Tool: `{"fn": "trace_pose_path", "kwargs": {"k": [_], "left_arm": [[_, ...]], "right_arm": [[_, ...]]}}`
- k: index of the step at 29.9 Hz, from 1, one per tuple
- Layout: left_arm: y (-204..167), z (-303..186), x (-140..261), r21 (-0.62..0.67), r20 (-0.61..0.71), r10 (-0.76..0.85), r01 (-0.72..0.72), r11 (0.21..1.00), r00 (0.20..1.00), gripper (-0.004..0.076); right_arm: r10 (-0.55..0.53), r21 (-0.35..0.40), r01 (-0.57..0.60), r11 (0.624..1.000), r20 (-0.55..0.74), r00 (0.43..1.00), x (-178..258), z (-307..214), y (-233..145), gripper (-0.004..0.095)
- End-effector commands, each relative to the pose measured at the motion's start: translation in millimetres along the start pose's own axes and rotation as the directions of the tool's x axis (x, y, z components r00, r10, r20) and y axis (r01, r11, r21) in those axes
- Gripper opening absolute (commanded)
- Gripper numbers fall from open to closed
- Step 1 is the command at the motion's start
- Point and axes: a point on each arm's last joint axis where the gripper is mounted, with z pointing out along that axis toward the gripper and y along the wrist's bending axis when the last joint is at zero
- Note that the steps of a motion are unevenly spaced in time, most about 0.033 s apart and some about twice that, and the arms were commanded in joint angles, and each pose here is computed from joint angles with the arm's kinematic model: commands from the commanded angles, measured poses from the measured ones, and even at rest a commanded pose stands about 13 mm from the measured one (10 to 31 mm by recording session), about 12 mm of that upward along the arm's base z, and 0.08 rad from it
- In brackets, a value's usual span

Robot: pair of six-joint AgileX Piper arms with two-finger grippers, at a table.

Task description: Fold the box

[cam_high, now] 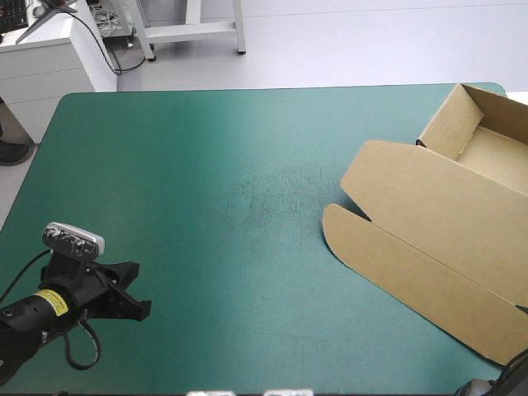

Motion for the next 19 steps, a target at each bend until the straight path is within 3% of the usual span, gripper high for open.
{"fn": "trace_pose_path", "kwargs": {"k": [1, 4, 11, 13, 19], "left_arm": [[-2.1, -5.6, -10.4, 0.015, 0.077, -0.008, 0.007, 1.000, 0.997, -0.0008], [-2.1, -5.6, -10.4, 0.015, 0.077, -0.008, 0.007, 1.000, 0.997, -0.0008], [-2.2, -5.5, -8.8, 0.016, 0.060, -0.008, 0.007, 1.000, 0.998, -0.0008], [-2.0, -5.5, -8.8, 0.014, 0.060, -0.007, 0.006, 1.000, 0.998, -0.0008], [-1.9, -5.5, -8.8, 0.013, 0.060, -0.006, 0.005, 1.000, 0.998, -0.0008]], "right_arm": [[-0.018, -0.018, 0.019, 1.000, 0.088, 0.996, -1.6, -32.1, 2.4, 0.0032], [-0.047, -0.043, 0.050, 0.998, 0.076, 0.996, -0.4, -32.1, 4.8, 0.0191], [-0.062, -0.072, 0.068, 0.995, 0.081, 0.995, -0.6, -32.2, 7.6, 0.0872], [-0.053, -0.072, 0.059, 0.996, 0.089, 0.995, 0.0, -36.3, 8.0, 0.0939], [-0.039, -0.130, 0.062, 0.990, 0.170, 0.985, 6.4, -71.4, 17.3, 0.0845]]}}
